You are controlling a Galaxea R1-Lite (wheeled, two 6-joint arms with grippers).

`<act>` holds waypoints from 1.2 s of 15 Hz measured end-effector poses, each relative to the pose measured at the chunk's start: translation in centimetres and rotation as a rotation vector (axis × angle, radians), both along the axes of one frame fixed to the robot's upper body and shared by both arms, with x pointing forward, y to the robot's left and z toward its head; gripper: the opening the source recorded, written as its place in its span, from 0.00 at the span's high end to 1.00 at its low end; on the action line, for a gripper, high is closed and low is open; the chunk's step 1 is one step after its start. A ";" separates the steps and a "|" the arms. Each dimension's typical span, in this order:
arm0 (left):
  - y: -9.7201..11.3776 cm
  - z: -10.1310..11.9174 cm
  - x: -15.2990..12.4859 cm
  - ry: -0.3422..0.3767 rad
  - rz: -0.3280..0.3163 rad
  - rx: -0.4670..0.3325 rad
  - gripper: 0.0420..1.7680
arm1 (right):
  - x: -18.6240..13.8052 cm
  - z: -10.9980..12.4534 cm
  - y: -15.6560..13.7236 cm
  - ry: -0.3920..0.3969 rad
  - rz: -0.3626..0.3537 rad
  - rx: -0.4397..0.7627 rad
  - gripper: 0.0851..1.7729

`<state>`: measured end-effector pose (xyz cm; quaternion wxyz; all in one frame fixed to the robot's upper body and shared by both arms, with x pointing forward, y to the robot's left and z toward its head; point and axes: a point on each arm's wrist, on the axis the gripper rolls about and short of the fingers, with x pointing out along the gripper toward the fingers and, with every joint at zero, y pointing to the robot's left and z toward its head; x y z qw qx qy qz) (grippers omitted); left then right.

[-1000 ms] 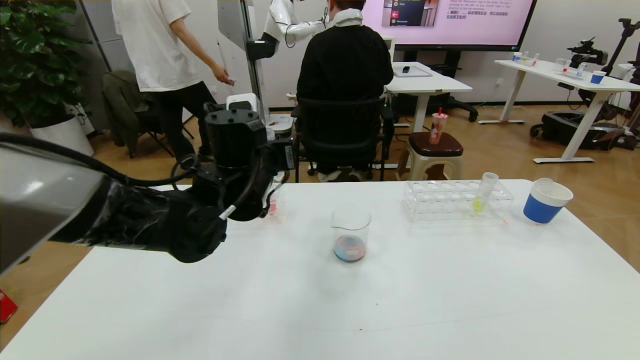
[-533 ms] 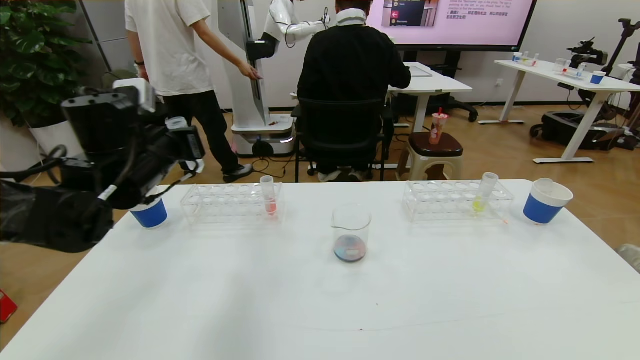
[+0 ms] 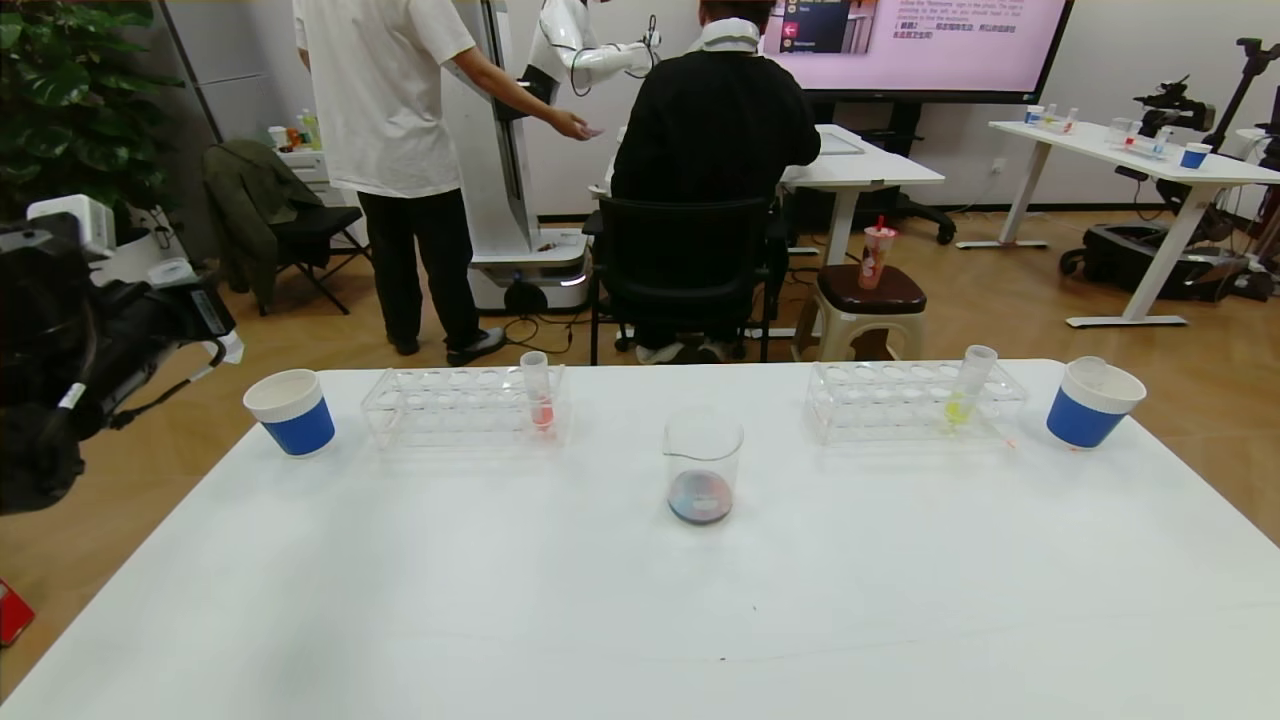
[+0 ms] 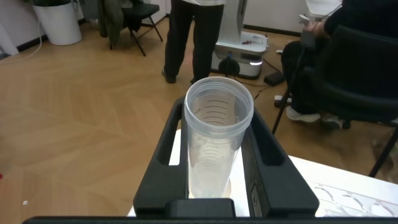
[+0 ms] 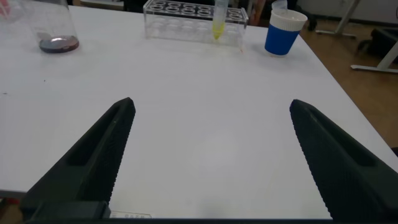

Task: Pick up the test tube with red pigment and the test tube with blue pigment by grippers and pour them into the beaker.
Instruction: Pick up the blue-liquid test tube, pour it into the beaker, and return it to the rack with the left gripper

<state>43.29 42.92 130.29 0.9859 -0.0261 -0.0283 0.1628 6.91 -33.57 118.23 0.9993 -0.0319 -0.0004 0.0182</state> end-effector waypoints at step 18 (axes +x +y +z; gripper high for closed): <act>1.6 -11.3 4.9 0.089 0.012 -0.021 0.73 | 0.0 0.0 0.0 0.000 0.000 0.000 0.02</act>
